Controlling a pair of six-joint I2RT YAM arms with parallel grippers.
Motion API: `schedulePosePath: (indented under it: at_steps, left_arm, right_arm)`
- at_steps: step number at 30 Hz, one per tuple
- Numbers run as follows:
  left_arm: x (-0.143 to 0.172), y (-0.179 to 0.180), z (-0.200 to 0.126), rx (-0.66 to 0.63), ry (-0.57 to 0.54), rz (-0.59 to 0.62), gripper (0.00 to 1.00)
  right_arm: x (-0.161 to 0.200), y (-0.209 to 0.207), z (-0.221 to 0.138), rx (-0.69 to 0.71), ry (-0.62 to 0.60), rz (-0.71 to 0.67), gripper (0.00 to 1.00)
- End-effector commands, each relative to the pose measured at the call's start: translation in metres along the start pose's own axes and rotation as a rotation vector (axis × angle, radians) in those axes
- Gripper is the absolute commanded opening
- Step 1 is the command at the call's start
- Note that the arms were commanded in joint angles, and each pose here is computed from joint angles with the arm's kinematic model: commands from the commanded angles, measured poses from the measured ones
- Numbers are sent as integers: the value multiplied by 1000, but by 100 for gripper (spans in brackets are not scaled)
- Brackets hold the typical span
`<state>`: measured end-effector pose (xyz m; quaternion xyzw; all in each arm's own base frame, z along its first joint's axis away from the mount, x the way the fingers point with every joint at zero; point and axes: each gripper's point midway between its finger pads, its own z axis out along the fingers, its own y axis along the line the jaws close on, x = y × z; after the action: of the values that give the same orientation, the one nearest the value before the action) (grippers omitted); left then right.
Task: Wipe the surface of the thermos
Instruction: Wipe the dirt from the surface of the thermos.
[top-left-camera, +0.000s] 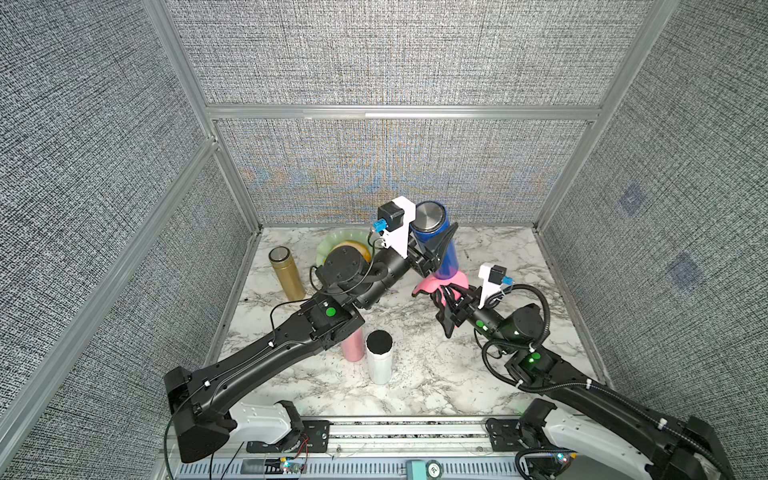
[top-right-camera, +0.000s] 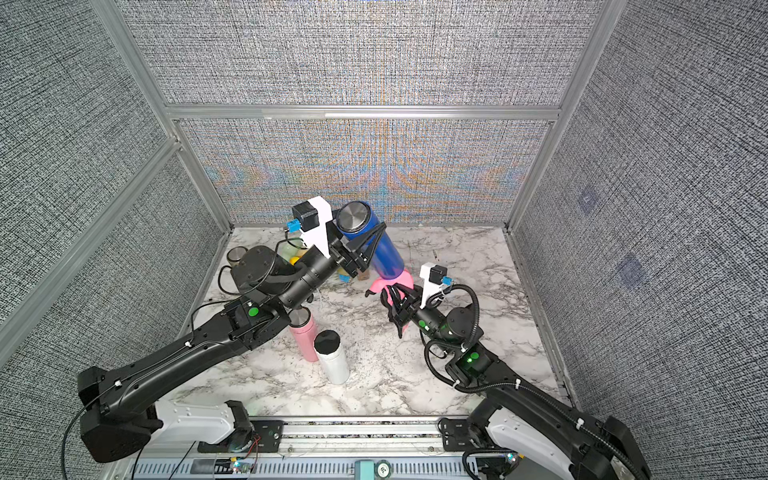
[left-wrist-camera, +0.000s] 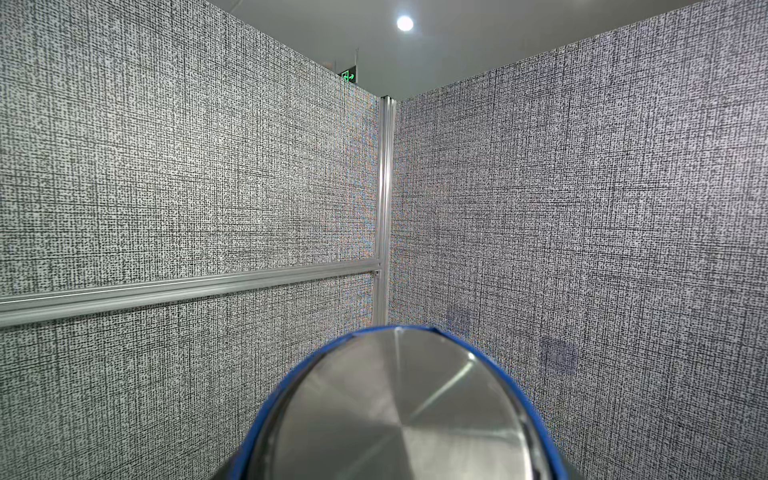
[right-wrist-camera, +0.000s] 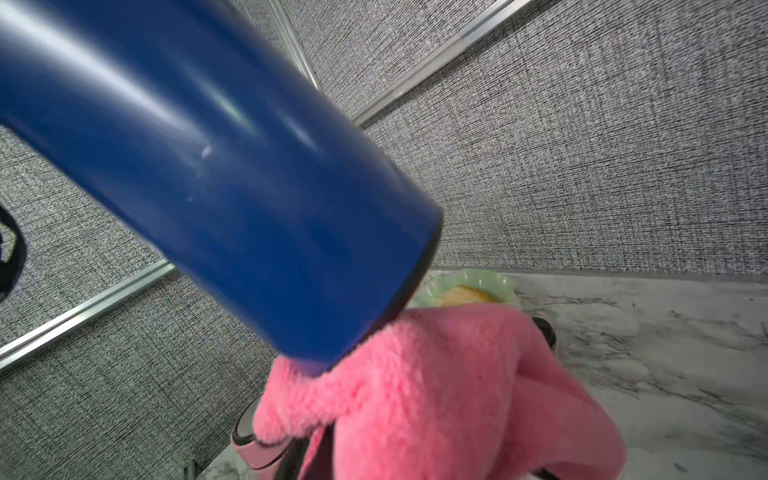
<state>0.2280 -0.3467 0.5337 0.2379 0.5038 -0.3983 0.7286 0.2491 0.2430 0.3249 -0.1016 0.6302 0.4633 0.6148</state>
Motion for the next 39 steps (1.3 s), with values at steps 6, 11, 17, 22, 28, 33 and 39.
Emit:
schedulePosePath:
  at_steps: [6, 11, 17, 22, 28, 33, 39]
  left_arm:
    - [-11, 1, 1, -6, -42, -1, 0]
    - [-12, 2, 0, -8, -47, 3, 0]
    - [-12, 3, -1, -15, -48, 0, 0]
    - [-18, 2, -7, -8, -66, 1, 0]
    - [-19, 2, -8, -5, -68, 0, 0]
    - [-15, -1, -4, 12, -55, -9, 0]
    - [-9, -4, 1, 24, -40, -16, 0]
  right_arm:
    - [-21, -4, 3, 38, -72, 23, 0]
    - [-19, -1, 0, -11, -66, 31, 0]
    - [-10, 12, 4, -27, -37, -6, 0]
    - [-9, -26, 3, 129, -44, -12, 0]
    - [-10, -44, 3, 168, -51, -23, 0]
    - [-25, -12, 2, 25, -75, -22, 0]
    - [-28, -22, -9, 75, -126, -16, 0]
